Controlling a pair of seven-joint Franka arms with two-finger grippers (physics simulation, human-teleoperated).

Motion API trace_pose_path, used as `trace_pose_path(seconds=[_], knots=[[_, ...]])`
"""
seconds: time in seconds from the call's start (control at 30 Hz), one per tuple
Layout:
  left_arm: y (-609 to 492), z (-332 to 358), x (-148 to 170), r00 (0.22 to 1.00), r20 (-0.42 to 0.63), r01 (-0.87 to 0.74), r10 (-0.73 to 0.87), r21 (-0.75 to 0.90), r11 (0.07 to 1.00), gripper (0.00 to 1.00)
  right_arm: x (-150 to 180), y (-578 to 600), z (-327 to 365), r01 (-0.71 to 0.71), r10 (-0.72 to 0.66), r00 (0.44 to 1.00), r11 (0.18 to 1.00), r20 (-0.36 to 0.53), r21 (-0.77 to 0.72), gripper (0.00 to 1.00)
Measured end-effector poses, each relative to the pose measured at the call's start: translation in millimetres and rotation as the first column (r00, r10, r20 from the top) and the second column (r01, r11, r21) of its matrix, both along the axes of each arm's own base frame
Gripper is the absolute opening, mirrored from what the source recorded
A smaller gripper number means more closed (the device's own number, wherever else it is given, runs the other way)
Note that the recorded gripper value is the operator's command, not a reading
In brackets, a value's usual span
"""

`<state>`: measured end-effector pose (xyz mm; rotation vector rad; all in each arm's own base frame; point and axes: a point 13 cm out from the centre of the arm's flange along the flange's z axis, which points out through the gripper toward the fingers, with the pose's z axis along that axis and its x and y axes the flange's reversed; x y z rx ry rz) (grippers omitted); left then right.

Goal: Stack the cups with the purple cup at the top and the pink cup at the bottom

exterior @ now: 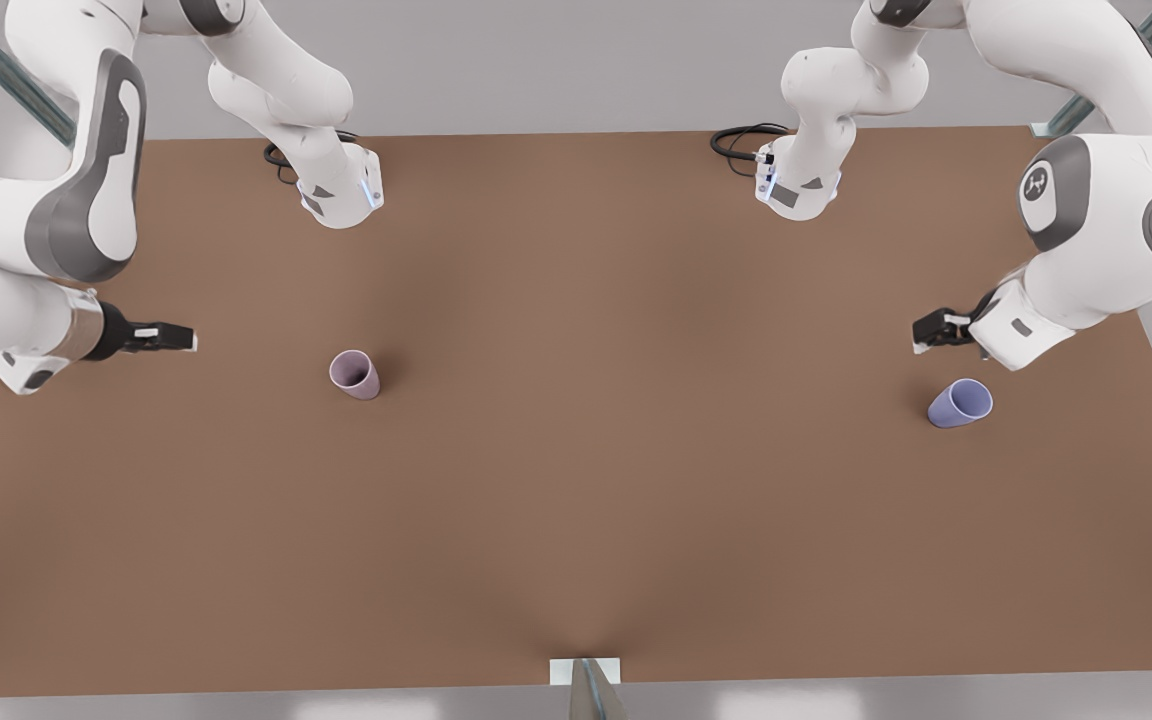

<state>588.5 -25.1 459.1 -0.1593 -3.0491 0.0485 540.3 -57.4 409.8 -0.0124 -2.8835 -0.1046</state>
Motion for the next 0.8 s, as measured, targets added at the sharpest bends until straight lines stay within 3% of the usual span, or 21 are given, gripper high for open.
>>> trace_pose_path(seconds=[0.2, 0.33, 0.63, 0.8], knots=[[19.1, -9.8, 8.5, 1.0, 0.012, -0.016, 0.016, 0.016, 1.0, 1.0, 22.9, -7.6, -6.6, -0.008, 0.009, 0.997, 1.0, 0.071, -0.012, 1.0], [19.6, -14.2, 8.1, 1.0, 0.002, -0.008, 0.008, 0.019, 1.0, 1.0, 38.3, 29.0, -37.4, -0.073, 0.072, 0.996, 0.997, 0.056, 0.01, 1.0], [13.0, -6.2, 4.5, 1.0, 0.003, 0.018, -0.018, 0.014, 1.0, 1.0, -27.7, 103.5, -148.2, -0.181, 0.181, 0.984, 0.983, -0.004, 0.019, 1.0], [12.0, -4.5, 1.1, 1.0, -0.005, 0.025, -0.025, 0.012, 1.0, 1.0, -28.4, 120.4, -185.1, -0.182, 0.181, 0.983, 0.983, 0.03, 0.009, 1.0]])
